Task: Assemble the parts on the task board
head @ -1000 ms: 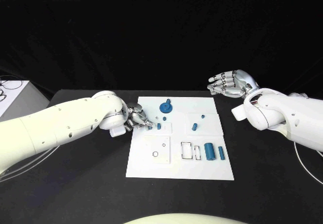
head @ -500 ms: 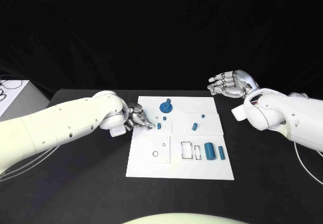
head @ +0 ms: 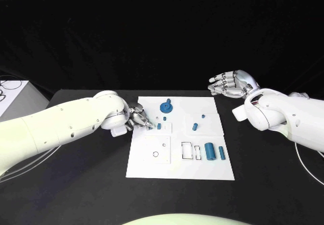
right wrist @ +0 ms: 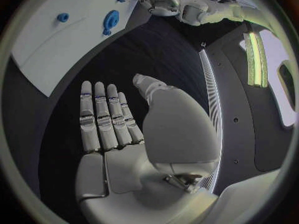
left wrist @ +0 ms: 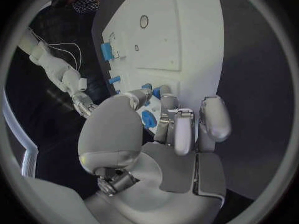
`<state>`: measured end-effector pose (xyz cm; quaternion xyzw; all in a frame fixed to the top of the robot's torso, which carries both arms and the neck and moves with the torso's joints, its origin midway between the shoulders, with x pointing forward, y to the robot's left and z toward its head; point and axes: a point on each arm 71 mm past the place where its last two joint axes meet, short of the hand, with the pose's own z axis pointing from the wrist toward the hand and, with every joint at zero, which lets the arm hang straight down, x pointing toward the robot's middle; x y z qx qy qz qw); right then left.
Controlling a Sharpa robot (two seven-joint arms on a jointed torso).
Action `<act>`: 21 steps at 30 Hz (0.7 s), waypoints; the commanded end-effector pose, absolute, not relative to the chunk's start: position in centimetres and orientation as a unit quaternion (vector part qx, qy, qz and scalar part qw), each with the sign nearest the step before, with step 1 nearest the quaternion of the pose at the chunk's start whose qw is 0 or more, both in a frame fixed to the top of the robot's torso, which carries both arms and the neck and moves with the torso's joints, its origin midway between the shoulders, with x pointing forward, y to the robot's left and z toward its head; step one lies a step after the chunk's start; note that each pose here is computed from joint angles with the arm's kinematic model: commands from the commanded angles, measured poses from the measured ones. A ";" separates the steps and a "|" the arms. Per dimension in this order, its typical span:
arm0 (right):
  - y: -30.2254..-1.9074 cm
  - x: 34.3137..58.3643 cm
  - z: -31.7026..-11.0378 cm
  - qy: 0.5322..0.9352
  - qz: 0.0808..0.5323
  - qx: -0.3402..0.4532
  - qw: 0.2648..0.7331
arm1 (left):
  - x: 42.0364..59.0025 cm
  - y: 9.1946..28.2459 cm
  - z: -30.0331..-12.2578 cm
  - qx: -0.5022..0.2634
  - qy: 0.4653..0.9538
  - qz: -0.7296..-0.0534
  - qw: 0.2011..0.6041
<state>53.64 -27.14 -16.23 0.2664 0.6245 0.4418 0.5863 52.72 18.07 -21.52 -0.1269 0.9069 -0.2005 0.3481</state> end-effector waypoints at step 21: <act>-27.1 53.6 -16.2 0.627 0.447 0.262 0.581 | 52.6 17.7 -21.7 -0.122 0.908 -0.204 0.345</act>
